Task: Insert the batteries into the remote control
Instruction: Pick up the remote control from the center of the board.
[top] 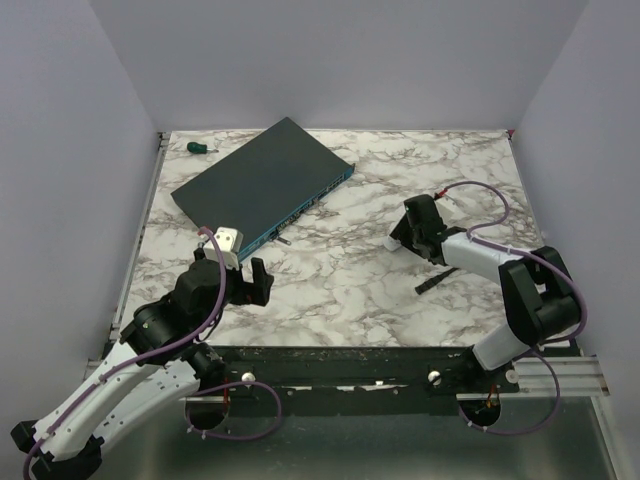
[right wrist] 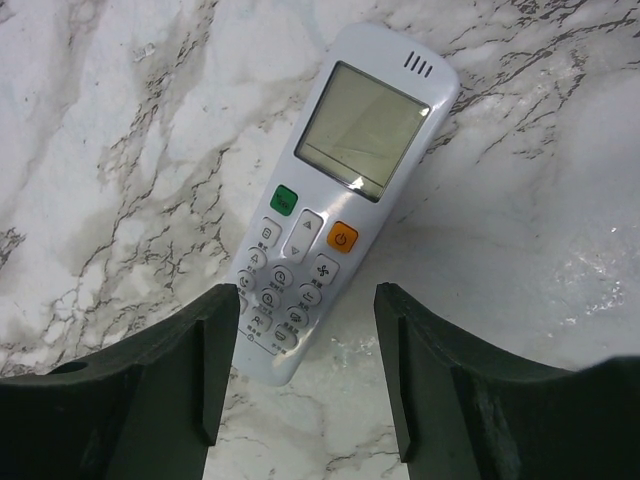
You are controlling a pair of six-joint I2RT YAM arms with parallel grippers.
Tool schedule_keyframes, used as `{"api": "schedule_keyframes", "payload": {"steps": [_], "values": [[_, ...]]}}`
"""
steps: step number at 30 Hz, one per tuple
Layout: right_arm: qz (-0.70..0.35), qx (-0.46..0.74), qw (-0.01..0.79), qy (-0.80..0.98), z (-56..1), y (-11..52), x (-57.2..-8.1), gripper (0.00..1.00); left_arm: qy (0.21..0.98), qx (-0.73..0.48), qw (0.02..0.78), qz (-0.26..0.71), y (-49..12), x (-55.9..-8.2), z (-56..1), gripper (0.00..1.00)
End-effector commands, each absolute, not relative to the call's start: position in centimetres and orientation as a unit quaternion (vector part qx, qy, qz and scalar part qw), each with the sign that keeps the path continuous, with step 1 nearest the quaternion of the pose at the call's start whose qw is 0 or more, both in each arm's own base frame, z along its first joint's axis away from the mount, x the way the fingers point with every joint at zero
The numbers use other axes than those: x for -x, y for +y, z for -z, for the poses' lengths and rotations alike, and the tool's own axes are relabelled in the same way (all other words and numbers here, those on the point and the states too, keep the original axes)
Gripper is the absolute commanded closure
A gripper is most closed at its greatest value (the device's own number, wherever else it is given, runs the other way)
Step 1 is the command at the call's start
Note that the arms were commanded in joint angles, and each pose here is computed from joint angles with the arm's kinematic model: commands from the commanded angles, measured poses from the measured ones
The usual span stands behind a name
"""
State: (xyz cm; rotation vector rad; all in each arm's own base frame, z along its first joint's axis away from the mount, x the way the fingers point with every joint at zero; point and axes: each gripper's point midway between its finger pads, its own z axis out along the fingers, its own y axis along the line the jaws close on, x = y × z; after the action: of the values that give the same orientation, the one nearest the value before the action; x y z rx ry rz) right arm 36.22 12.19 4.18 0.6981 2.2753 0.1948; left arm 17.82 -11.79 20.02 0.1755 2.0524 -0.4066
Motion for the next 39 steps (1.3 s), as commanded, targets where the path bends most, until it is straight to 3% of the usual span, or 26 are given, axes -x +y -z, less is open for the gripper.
{"api": "schedule_keyframes", "payload": {"steps": [1,28,33,39], "values": [[-0.063,-0.276,0.368,0.886,-3.5,11.7,-36.7,0.38,0.844,-0.073,0.505,0.165,-11.6,-18.1,-20.3,0.02],[-0.009,-0.241,0.342,0.908,-0.1,11.4,-38.0,0.47,0.844,-0.073,0.506,0.165,-11.6,-18.2,-20.4,0.02],[-0.012,-0.232,0.340,0.911,-0.3,11.6,-38.1,0.55,0.844,-0.073,0.505,0.165,-11.6,-18.2,-20.3,0.01],[-0.034,-0.185,0.352,0.917,-2.2,12.4,-38.3,0.71,0.844,-0.072,0.505,0.165,-11.6,-18.2,-20.3,0.01]]}}
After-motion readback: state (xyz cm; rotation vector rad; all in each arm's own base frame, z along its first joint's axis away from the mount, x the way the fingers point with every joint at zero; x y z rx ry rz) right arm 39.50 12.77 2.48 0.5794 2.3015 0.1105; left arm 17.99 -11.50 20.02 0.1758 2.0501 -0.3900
